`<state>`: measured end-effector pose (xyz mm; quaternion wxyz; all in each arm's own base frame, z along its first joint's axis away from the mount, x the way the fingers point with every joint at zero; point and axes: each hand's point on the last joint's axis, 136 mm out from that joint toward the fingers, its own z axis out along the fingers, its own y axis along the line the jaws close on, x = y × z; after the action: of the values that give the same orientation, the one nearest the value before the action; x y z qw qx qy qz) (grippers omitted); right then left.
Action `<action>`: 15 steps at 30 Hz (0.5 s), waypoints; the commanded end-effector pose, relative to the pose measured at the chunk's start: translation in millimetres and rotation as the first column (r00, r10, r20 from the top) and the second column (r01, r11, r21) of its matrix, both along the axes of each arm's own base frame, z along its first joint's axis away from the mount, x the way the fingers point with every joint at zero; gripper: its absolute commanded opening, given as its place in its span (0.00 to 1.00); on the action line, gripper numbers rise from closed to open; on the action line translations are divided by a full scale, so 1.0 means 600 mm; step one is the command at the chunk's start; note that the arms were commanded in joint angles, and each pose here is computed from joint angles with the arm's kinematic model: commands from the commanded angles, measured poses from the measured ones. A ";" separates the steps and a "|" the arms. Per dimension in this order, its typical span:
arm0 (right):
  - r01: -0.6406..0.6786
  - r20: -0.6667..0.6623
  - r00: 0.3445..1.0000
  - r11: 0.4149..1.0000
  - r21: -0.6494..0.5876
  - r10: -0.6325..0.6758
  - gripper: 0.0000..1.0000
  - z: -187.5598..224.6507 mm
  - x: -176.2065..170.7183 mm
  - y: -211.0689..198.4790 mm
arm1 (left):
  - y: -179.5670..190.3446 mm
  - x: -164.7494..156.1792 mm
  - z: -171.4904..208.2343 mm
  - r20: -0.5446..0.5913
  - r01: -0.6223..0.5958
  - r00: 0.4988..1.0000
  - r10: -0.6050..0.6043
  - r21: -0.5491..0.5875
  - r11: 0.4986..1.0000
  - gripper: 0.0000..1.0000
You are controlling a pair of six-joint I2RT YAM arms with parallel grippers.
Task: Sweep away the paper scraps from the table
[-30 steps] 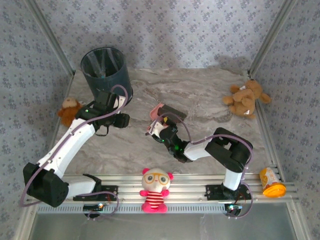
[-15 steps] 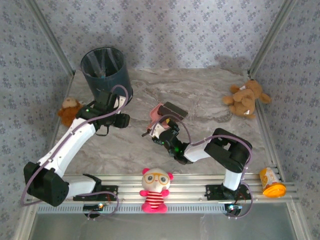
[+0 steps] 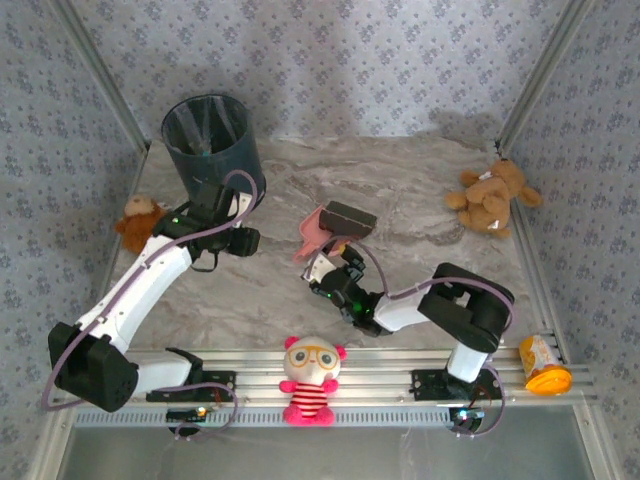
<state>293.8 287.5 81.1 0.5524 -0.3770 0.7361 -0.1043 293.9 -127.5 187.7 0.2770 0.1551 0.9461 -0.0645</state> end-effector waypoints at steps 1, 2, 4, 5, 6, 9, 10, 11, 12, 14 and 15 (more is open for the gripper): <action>0.063 0.000 0.998 0.998 0.011 -0.063 0.90 0.012 -0.010 -0.029 | 0.007 0.001 -0.002 -0.006 0.002 1.000 -0.002 0.023 1.000 0.56; 0.074 -0.004 0.997 0.997 0.008 -0.074 0.90 0.013 -0.011 -0.035 | 0.007 0.001 -0.002 -0.006 0.002 1.000 -0.002 0.024 1.000 0.56; 0.095 -0.018 0.995 0.995 -0.004 -0.095 0.90 0.010 -0.016 -0.048 | 0.007 0.001 -0.005 -0.012 0.002 1.000 -0.002 0.027 1.000 0.56; 0.104 -0.021 0.994 0.995 -0.005 -0.104 0.90 0.011 -0.018 -0.052 | 0.007 0.001 -0.006 -0.015 0.001 1.000 -0.001 0.027 1.000 0.56; 0.113 -0.026 0.993 0.993 -0.013 -0.114 0.90 0.010 -0.020 -0.058 | 0.007 0.001 -0.007 -0.017 0.000 1.000 0.000 0.028 1.000 0.56; 0.139 -0.022 0.990 0.990 -0.026 -0.139 0.91 0.015 -0.025 -0.074 | 0.007 0.002 -0.009 -0.020 0.000 1.000 0.000 0.029 1.000 0.56; 0.149 -0.018 0.989 0.988 -0.028 -0.149 0.91 0.018 -0.025 -0.078 | 0.007 0.002 -0.009 -0.021 -0.002 1.000 0.003 0.029 1.000 0.56; 0.163 -0.015 0.986 0.986 -0.035 -0.164 0.91 0.021 -0.026 -0.085 | 0.007 0.002 -0.009 -0.022 -0.003 1.000 0.004 0.030 1.000 0.56; 0.177 -0.013 0.984 0.983 -0.042 -0.178 0.91 0.023 -0.027 -0.092 | 0.007 0.002 -0.009 -0.022 -0.003 1.000 0.003 0.031 1.000 0.56; 0.212 -0.002 0.977 0.976 -0.057 -0.212 0.91 0.031 -0.026 -0.105 | 0.011 0.004 -0.007 -0.017 -0.018 1.000 0.019 0.035 0.999 0.56; 0.231 0.008 0.973 0.971 -0.065 -0.231 0.91 0.036 -0.026 -0.112 | 0.013 0.004 -0.005 -0.015 -0.027 0.999 0.028 0.038 0.999 0.56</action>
<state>280.3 239.7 96.8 0.5309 -0.3317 0.7645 -0.1537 295.6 -126.8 181.7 0.2683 0.1543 0.9491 -0.0585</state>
